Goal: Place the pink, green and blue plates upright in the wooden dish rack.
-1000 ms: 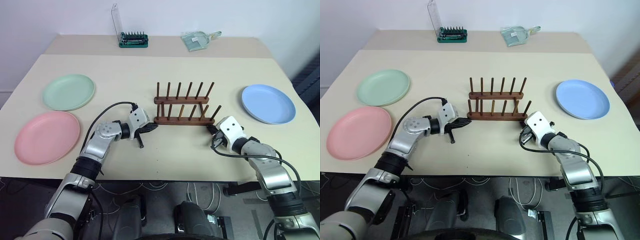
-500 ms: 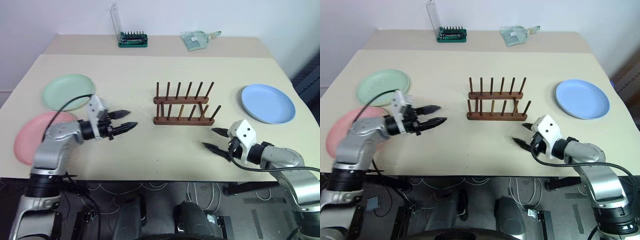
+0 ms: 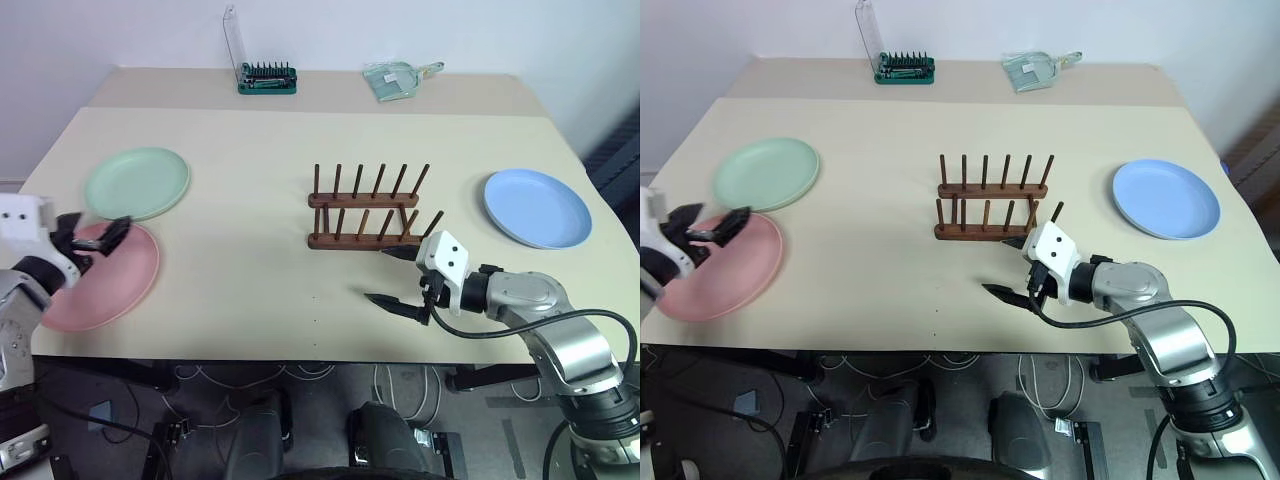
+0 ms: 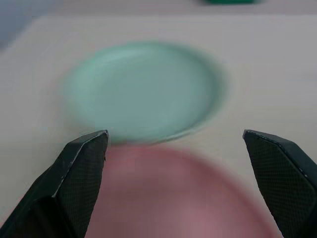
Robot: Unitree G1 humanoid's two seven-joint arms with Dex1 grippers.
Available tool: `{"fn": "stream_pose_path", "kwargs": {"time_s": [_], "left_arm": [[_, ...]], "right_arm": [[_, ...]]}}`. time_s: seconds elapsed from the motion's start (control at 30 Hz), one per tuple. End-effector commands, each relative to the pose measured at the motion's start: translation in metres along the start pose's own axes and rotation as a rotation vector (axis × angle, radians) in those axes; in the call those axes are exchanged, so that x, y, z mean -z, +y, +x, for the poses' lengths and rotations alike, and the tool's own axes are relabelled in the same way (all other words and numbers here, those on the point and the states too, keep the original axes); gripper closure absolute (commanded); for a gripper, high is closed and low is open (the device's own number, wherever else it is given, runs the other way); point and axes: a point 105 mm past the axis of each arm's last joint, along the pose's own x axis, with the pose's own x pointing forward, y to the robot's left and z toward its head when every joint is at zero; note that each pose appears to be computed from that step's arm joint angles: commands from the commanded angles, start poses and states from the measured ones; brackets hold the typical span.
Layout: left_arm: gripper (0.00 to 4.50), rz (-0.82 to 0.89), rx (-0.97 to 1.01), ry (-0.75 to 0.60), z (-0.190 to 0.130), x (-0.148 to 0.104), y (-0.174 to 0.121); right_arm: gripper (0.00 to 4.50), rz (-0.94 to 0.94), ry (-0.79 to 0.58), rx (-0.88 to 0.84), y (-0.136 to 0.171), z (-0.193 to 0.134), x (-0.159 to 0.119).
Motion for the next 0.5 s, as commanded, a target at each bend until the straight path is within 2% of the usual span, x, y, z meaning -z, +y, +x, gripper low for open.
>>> {"fn": "stream_pose_path", "kwargs": {"time_s": [0.03,0.1,0.2,0.37,0.47,0.5], "left_arm": [[0.02,-0.059,-0.229,0.041,-0.010,0.003,0.043],[0.02,-0.087,-0.329,0.122,-0.016,0.018,0.063],[0.02,-0.090,-0.372,0.178,-0.019,0.025,0.073],[0.02,-0.137,-0.340,0.295,-0.019,0.042,0.070],[0.85,-0.154,-0.283,0.336,-0.015,0.051,0.058],[1.35,-0.155,-0.275,0.339,-0.014,0.052,0.056]], "right_arm": [[0.00,-0.031,-0.033,-0.025,0.000,0.007,-0.007],[0.00,-0.033,-0.039,-0.032,0.001,0.010,-0.008],[0.00,-0.033,-0.042,-0.036,0.001,0.012,-0.009],[0.00,-0.028,-0.043,-0.026,0.004,0.011,-0.006],[0.00,-0.023,-0.042,-0.016,0.006,0.009,-0.004],[0.00,-0.022,-0.043,-0.013,0.007,0.009,-0.004]]}}
